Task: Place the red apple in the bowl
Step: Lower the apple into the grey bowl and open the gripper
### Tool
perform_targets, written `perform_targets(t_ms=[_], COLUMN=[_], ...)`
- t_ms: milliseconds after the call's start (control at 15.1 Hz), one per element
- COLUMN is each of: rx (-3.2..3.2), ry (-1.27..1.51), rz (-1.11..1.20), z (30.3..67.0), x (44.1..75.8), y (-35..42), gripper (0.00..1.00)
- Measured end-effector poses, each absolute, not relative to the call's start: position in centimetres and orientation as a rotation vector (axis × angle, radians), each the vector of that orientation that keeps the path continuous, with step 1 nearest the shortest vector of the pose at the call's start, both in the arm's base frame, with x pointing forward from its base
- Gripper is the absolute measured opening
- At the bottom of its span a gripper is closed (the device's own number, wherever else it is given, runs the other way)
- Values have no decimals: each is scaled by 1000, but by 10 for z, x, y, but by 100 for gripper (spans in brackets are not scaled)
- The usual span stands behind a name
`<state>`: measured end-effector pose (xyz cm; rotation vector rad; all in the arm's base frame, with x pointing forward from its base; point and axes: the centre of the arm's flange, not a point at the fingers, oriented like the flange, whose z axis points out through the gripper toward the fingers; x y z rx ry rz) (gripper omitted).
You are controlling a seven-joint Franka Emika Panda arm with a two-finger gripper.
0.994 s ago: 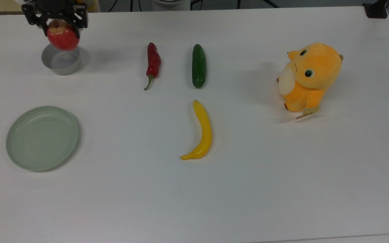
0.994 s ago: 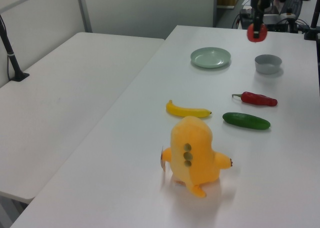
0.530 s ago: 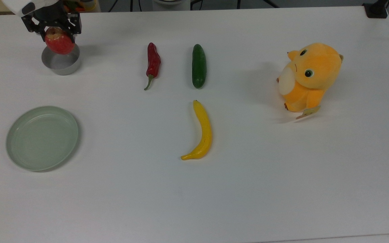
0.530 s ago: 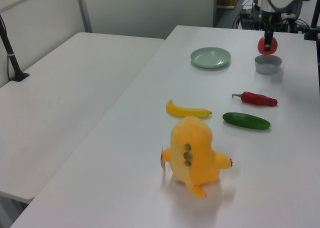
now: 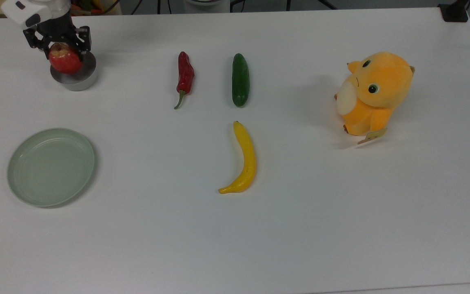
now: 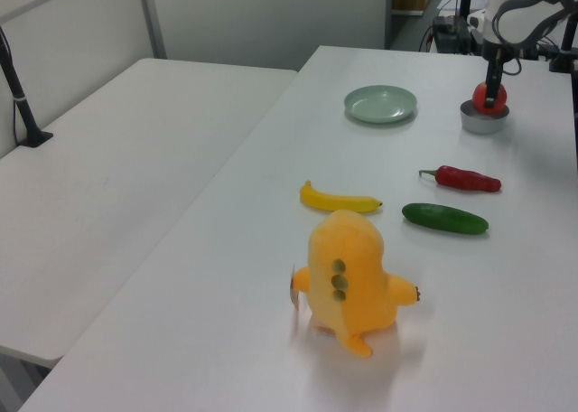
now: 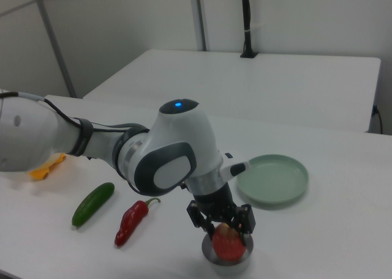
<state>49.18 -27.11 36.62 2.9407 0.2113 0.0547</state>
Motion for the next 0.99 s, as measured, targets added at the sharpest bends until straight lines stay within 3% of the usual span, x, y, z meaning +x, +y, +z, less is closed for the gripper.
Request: perform_targets(t_ms=[530, 729, 796, 994], rx=[2931, 2931, 2932, 2935], ry=[228, 226, 217, 189], rz=[30, 30, 31, 46], z=[335, 335, 335, 343], x=[498, 498, 498, 503], y=[-272, -272, -272, -267], gripper=[78, 88, 99, 100])
